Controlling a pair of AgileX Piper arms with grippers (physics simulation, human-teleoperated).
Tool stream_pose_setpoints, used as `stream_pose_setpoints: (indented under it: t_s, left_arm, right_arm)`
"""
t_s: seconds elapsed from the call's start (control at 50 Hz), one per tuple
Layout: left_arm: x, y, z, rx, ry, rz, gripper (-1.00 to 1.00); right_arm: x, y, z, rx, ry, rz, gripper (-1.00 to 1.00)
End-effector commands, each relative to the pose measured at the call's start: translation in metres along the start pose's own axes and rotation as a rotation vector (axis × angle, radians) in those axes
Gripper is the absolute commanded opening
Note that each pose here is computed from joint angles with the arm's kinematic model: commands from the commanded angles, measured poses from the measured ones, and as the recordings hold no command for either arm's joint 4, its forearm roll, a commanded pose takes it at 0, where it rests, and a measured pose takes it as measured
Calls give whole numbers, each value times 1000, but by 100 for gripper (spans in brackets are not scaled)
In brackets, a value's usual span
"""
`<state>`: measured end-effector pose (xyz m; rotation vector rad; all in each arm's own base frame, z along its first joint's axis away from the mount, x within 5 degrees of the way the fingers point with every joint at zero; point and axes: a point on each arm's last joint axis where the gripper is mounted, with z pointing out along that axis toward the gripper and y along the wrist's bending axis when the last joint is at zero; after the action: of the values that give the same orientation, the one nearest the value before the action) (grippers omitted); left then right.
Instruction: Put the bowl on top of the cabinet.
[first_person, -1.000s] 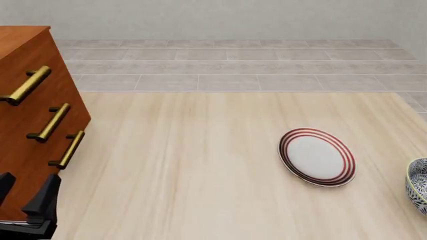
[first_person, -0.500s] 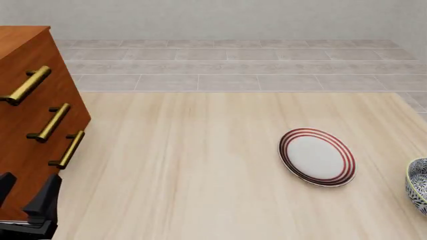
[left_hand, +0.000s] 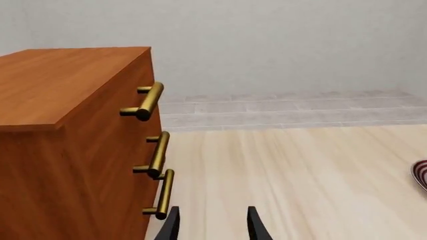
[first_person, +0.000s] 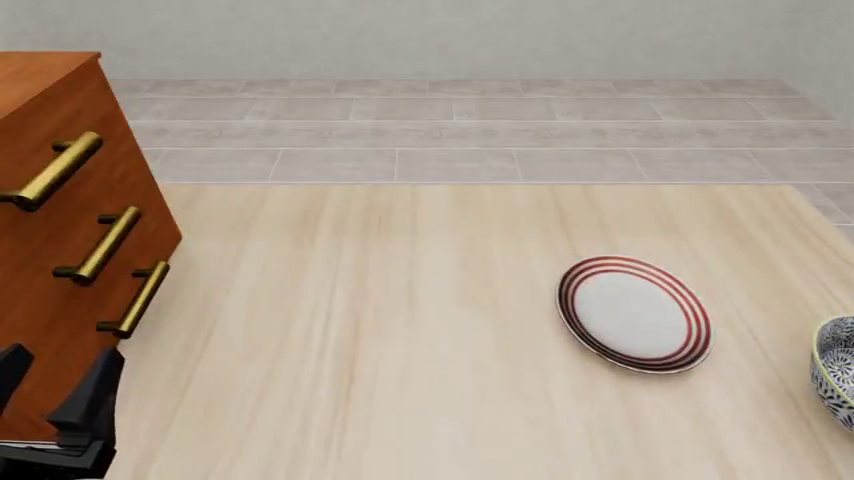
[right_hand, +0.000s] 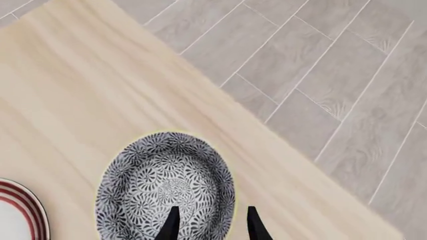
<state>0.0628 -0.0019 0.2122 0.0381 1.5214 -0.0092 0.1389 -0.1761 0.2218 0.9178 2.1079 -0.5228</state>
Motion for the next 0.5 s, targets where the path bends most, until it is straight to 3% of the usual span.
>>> stream_pose_setpoints:
  t_s: [0.02,0.5]
  left_arm:
    - [0,0,0,1,-2,2,100]
    - [0,0,-1,4,-4,3,100]
  right_arm:
    - [9,2,12,-7,26,-4,100]
    - [24,-3,31,11,64,-13,100]
